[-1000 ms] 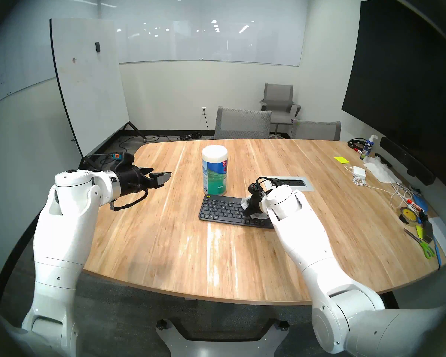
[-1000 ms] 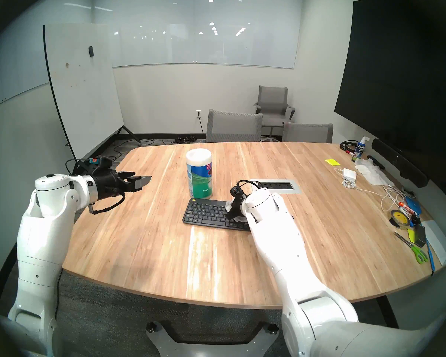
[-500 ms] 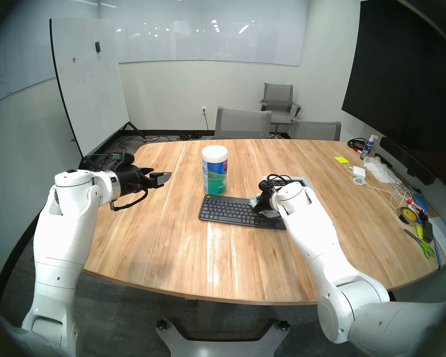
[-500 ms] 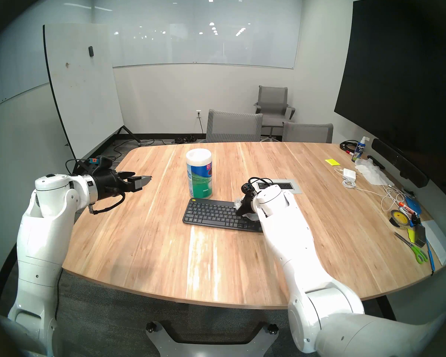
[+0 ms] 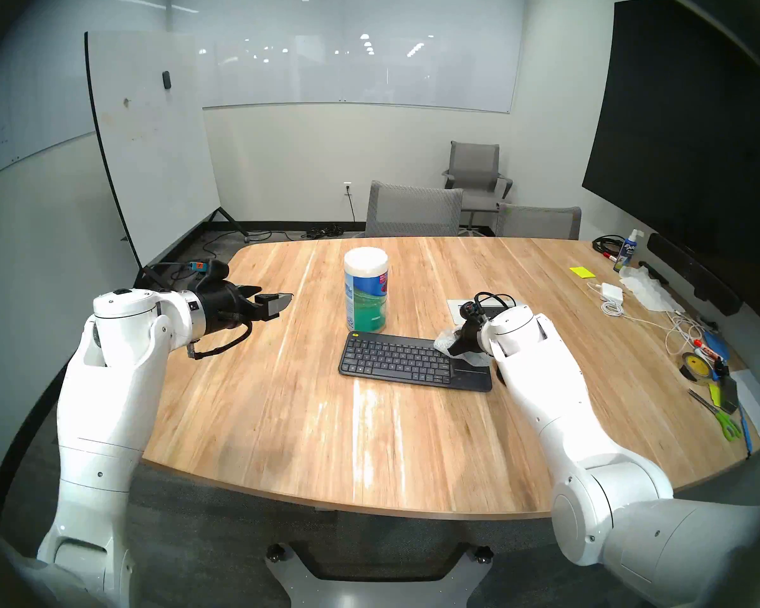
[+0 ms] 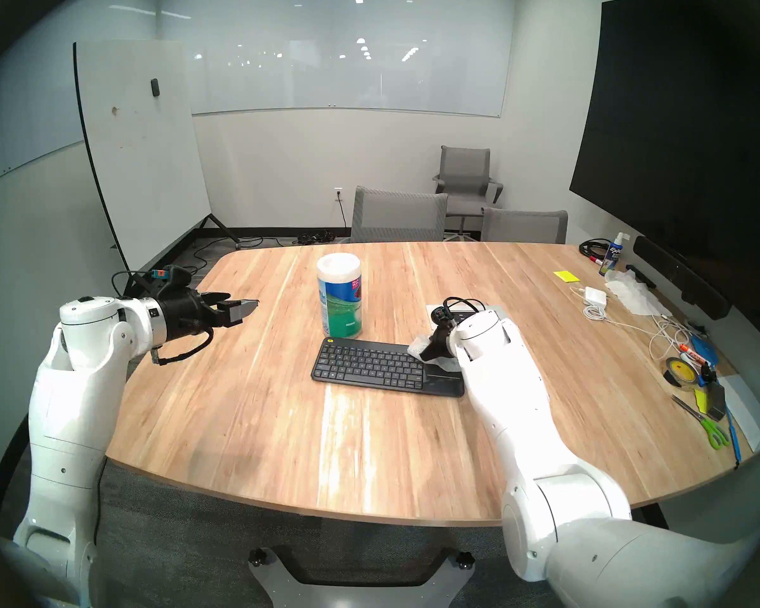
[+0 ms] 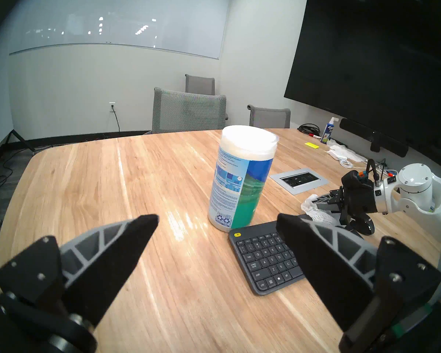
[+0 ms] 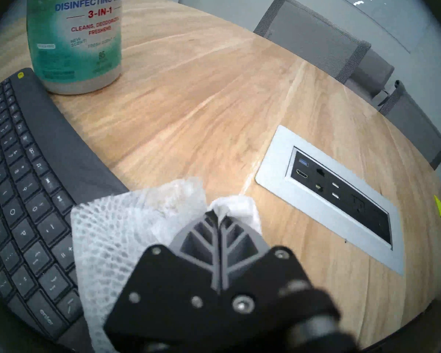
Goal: Wipe the keyboards and mice with a disinfecting wipe, then set the wipe down
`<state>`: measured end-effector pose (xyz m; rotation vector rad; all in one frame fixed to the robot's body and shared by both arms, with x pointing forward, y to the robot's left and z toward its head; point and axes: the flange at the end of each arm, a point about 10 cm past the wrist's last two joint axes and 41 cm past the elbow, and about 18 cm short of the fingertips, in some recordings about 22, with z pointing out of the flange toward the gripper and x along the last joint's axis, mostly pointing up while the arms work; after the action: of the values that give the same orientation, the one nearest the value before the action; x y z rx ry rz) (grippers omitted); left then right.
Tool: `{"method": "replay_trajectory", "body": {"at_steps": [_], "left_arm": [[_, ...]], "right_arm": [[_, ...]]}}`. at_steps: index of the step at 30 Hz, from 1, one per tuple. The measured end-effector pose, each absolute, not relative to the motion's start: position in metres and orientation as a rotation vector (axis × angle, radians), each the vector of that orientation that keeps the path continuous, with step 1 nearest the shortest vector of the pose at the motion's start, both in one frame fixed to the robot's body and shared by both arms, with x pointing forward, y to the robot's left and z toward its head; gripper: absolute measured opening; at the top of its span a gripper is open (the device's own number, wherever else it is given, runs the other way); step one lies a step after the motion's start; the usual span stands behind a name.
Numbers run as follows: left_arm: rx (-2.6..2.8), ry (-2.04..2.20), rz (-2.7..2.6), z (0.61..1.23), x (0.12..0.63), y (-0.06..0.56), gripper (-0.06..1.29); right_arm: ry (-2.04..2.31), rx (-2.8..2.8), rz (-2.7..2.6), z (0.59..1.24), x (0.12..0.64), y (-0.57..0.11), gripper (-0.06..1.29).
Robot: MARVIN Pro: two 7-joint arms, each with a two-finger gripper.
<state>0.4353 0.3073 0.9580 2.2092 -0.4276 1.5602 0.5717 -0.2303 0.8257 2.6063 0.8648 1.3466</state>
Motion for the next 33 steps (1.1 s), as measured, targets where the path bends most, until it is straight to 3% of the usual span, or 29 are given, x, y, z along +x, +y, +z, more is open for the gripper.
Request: {"method": "replay_trajectory", "body": {"at_steps": [18, 33], "left_arm": [[2.209, -0.428, 1.56, 0.958, 0.435, 0.307, 1.27], [2.209, -0.428, 1.56, 0.958, 0.435, 0.307, 1.27]], "right_arm": [[0.746, 2.619, 1.42, 0.869, 0.591, -0.261, -0.03], [0.656, 2.624, 1.349, 0.889, 0.598, -0.329, -0.03]]}}
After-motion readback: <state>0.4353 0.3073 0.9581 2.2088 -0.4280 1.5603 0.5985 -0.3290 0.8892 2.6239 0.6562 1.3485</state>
